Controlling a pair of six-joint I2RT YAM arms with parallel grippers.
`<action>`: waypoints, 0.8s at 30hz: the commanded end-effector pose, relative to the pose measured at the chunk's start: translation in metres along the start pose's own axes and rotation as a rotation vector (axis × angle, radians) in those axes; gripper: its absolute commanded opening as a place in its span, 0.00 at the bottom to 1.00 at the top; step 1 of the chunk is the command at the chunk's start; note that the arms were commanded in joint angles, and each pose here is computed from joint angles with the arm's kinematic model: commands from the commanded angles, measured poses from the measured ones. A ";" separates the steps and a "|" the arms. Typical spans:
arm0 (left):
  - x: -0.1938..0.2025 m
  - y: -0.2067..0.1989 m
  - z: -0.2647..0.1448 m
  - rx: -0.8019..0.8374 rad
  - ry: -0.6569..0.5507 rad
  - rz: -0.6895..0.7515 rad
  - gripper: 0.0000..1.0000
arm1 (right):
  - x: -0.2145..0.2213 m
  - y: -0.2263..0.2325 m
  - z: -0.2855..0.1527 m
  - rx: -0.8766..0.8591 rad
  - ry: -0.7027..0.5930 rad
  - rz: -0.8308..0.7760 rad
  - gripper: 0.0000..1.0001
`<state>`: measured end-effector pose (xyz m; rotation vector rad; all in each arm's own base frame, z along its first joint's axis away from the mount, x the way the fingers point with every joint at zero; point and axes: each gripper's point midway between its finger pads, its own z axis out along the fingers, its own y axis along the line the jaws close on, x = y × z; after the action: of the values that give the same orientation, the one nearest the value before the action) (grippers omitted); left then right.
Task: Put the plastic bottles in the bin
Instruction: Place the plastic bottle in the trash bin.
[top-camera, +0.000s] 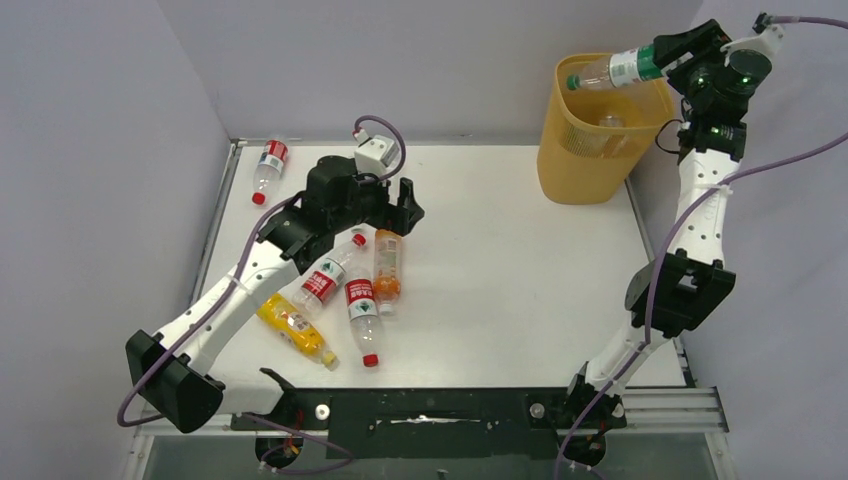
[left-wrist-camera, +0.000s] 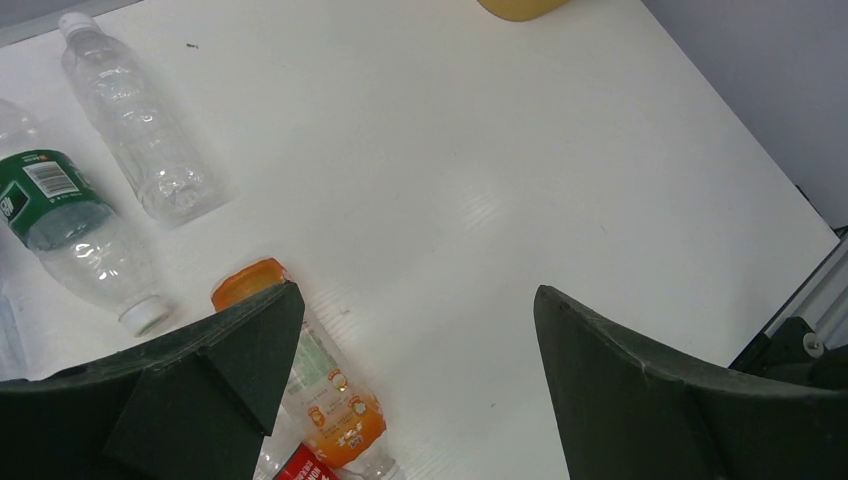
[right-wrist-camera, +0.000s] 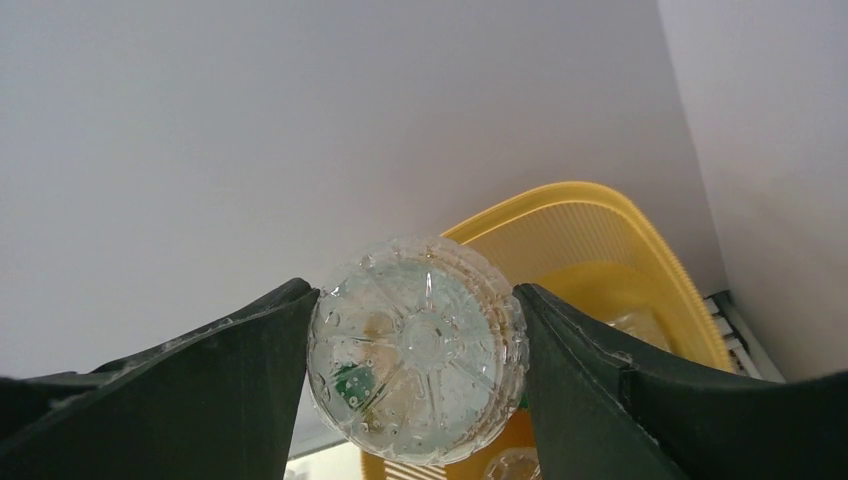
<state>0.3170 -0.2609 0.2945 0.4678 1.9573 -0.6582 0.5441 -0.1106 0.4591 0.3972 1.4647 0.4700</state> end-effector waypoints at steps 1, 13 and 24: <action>-0.019 -0.004 -0.002 0.022 -0.045 0.006 0.87 | -0.049 0.010 -0.013 0.000 -0.145 -0.080 0.71; -0.011 -0.004 -0.002 0.023 -0.013 -0.001 0.87 | -0.039 -0.040 -0.007 0.107 -0.123 -0.067 0.90; 0.002 0.001 -0.005 -0.009 0.026 -0.027 0.87 | -0.029 0.011 -0.018 0.043 -0.088 -0.127 0.96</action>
<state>0.3137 -0.2596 0.2766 0.4790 2.0286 -0.6536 0.5449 -0.1428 0.4405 0.4545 1.4797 0.3498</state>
